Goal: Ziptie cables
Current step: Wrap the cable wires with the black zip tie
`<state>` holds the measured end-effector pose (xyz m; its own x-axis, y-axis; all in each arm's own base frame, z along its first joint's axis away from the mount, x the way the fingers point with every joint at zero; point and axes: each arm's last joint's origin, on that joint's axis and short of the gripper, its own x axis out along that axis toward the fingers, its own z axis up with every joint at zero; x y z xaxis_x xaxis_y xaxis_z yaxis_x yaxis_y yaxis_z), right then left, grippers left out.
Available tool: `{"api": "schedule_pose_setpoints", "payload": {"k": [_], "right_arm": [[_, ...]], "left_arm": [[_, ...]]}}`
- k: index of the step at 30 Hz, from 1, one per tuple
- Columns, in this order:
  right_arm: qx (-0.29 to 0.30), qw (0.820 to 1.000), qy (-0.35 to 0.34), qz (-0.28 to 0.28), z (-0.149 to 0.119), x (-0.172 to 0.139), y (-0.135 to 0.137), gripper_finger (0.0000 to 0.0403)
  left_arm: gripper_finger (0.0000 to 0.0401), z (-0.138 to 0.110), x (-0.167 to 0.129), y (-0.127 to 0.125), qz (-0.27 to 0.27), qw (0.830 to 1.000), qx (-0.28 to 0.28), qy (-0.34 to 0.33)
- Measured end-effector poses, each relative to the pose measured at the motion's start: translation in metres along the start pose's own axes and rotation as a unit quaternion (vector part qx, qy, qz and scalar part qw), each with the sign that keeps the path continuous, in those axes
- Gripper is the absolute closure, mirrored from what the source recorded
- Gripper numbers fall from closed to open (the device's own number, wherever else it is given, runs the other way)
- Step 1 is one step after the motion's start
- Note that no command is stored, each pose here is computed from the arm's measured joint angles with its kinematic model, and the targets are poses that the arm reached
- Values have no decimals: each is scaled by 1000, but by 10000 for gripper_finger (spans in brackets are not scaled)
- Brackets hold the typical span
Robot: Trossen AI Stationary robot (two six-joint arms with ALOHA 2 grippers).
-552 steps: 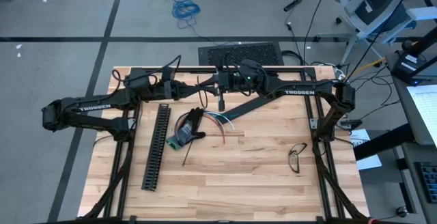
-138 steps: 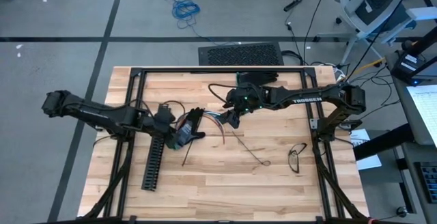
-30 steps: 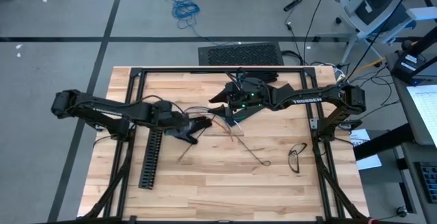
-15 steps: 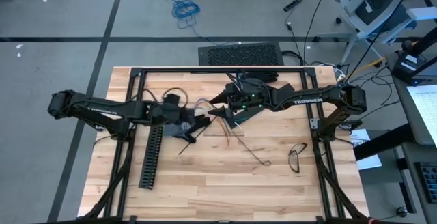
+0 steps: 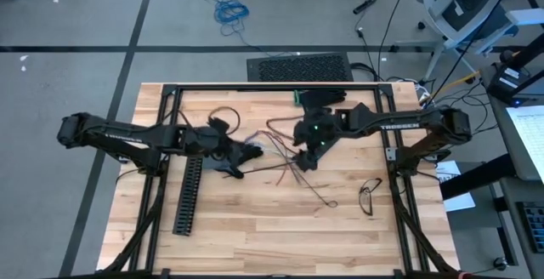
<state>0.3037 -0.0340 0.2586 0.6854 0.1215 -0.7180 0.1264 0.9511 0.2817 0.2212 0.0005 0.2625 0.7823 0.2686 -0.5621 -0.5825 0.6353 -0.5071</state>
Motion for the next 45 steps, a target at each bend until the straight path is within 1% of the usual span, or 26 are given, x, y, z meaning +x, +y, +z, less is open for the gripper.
{"api": "schedule_pose_setpoints", "payload": {"k": [3, 5, 8, 10, 12, 15, 16, 17, 20, 23, 25, 28, 30, 31, 32, 34, 36, 39, 41, 43, 45], "right_arm": [[29, 999, 22, -28, -8, -2, 12, 168], [53, 998, 15, -39, -9, 0, 20, 167], [87, 995, -6, -41, -10, 2, 35, 167], [107, 993, -21, -48, -10, 3, 44, 167], [126, 990, -37, -55, -12, 4, 53, 168], [149, 985, -52, -64, -15, 4, 65, 168], [155, 984, -55, -65, -16, 4, 69, 168], [160, 983, -59, -67, -17, 4, 72, 167], [171, 981, -66, -71, -20, 4, 81, 168], [170, 980, -73, -75, -23, 4, 88, 167], [166, 981, -74, -73, -25, 4, 92, 168], [157, 983, -71, -69, -27, 4, 96, 168], [147, 985, -68, -68, -29, 4, 99, 168], [141, 986, -64, -70, -30, 4, 100, 168], [133, 987, -57, -76, -32, 4, 101, 167], [121, 986, -34, -110, -40, 2, 100, 168], [108, 983, -1, -147, -49, -2, 96, 168], [107, 974, 45, -193, -61, -14, 89, 175], [112, 968, 70, -213, -66, -23, 85, 184], [118, 965, 84, -218, -70, -31, 84, 194], [132, 965, 110, -199, -73, -37, 84, 203]], "left_arm": [[399, 10, -7, 5, 41, 996, 43, -66], [399, 19, -15, 11, 82, 987, 78, -117], [400, 35, -28, 18, 156, 958, 118, -208], [400, 46, -39, 20, 187, 938, 133, -261], [400, 58, -51, 20, 202, 918, 152, -307], [400, 71, -68, 16, 200, 892, 186, -359], [400, 73, -74, 15, 194, 886, 191, -375], [400, 74, -79, 13, 183, 884, 191, -385], [400, 73, -90, 10, 141, 888, 193, -393], [400, 69, -98, 5, 77, 894, 208, -389], [400, 65, -101, 0, 34, 901, 201, -383], [400, 56, -99, -5, -40, 923, 169, -344], [400, 47, -93, -8, -84, 940, 153, -292], [400, 41, -89, -9, -98, 949, 149, -261], [400, 36, -85, -9, -102, 957, 144, -231], [400, 25, -78, -9, -98, 969, 136, -182], [400, 20, -77, -10, -94, 972, 135, -169], [400, 20, -80, -12, -78, 969, 123, -198], [400, 22, -82, -11, -47, 967, 111, -226], [400, 26, -84, -11, -24, 961, 91, -261], [400, 28, -87, -10, 4, 955, 79, -288]]}}
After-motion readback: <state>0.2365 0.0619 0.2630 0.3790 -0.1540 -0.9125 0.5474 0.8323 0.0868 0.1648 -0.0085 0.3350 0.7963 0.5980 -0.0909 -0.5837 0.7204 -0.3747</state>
